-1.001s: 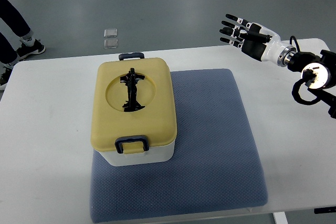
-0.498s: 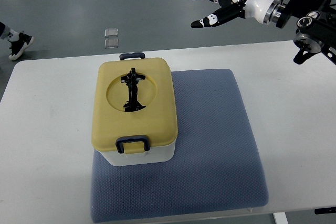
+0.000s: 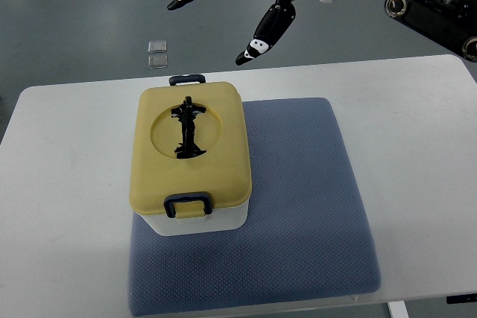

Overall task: Open white storage box with right hand
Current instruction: 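Lower the right hand onto the lid and grasp the black handle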

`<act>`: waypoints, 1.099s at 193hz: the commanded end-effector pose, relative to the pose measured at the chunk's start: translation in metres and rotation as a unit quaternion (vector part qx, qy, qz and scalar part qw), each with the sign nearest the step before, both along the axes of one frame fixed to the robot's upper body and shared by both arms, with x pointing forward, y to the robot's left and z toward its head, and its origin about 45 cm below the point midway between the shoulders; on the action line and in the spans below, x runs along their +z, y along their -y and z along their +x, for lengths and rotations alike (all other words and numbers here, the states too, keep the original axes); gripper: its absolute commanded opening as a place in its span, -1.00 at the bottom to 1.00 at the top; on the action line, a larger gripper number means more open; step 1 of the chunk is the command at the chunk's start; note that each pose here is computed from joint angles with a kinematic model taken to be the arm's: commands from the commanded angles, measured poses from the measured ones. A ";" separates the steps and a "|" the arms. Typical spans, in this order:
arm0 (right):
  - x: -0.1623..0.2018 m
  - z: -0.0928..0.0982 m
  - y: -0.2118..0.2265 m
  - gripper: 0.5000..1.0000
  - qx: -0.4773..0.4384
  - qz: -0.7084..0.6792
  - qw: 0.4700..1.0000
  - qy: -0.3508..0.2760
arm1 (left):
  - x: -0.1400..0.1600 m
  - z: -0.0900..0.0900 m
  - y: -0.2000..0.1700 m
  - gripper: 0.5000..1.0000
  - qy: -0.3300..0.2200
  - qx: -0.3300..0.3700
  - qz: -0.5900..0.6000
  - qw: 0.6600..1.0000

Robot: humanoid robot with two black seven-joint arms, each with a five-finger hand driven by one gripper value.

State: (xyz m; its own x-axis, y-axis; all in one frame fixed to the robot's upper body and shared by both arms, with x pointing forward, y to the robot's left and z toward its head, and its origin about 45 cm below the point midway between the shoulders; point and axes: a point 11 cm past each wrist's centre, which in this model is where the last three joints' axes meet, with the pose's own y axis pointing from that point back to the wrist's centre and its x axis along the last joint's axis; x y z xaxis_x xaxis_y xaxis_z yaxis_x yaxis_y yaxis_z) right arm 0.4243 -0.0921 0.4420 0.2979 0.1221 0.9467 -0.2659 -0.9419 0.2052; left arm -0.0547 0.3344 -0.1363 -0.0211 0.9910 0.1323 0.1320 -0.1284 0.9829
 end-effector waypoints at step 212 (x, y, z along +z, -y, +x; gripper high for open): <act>-0.073 -0.038 -0.093 0.72 0.138 -0.193 0.963 0.124 | 0.000 0.000 0.000 1.00 0.000 0.000 0.000 1.000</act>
State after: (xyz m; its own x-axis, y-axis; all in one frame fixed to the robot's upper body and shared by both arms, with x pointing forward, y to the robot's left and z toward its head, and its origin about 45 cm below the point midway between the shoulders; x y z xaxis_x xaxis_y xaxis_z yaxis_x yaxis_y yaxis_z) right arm 0.3858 0.0006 0.3739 -0.0226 0.5307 0.8473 -0.1026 -0.8442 0.5261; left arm -0.0549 0.3344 -0.1363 -0.0214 0.9910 0.1324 0.1324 -0.1284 0.9828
